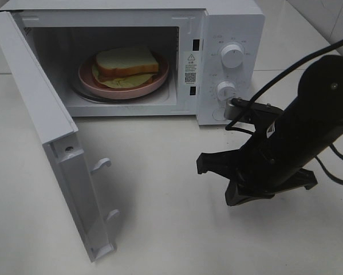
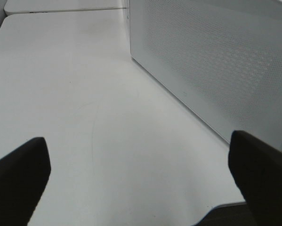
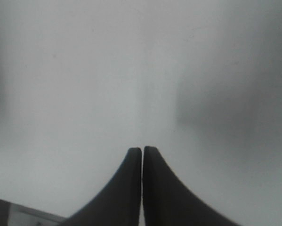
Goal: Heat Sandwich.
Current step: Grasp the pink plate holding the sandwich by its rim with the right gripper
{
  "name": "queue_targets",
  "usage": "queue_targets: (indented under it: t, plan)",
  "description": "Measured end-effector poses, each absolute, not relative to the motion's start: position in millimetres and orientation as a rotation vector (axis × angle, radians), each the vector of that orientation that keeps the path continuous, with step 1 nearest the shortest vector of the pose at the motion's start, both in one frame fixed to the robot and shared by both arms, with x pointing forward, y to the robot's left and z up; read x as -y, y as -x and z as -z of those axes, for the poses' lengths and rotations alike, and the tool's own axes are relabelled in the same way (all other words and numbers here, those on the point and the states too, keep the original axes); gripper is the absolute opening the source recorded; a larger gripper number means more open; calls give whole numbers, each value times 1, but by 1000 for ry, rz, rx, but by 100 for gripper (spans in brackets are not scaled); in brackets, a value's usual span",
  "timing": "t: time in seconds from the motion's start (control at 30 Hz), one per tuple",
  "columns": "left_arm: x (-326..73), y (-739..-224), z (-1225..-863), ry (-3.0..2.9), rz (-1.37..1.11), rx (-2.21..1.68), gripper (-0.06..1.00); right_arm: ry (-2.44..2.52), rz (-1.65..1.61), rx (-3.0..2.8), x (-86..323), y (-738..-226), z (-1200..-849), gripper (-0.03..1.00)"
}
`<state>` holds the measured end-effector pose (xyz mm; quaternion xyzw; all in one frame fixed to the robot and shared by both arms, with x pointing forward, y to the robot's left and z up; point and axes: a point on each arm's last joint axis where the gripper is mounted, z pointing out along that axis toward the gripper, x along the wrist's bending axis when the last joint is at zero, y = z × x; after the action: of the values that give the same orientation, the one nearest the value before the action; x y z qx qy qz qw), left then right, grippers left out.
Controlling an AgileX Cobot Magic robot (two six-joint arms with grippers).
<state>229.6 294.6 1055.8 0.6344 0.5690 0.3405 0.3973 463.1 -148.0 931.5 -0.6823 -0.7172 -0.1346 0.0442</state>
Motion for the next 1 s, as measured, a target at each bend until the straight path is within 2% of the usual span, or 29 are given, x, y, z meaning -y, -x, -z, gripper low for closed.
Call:
queue_targets:
  t: [0.3,0.53,1.0]
  plan:
    - [-295,-230,-1056,-1607,-862,-1441,97,1480,286,2643,141,-471,-960,6]
    - [-295,-230,-1056,-1607,-862,-1441,97,787,282,2935,137,-475,-978,8]
    - [-295,-230,-1056,-1607,-862,-1441,97,-373,311,3105,136,-478,-984,11]
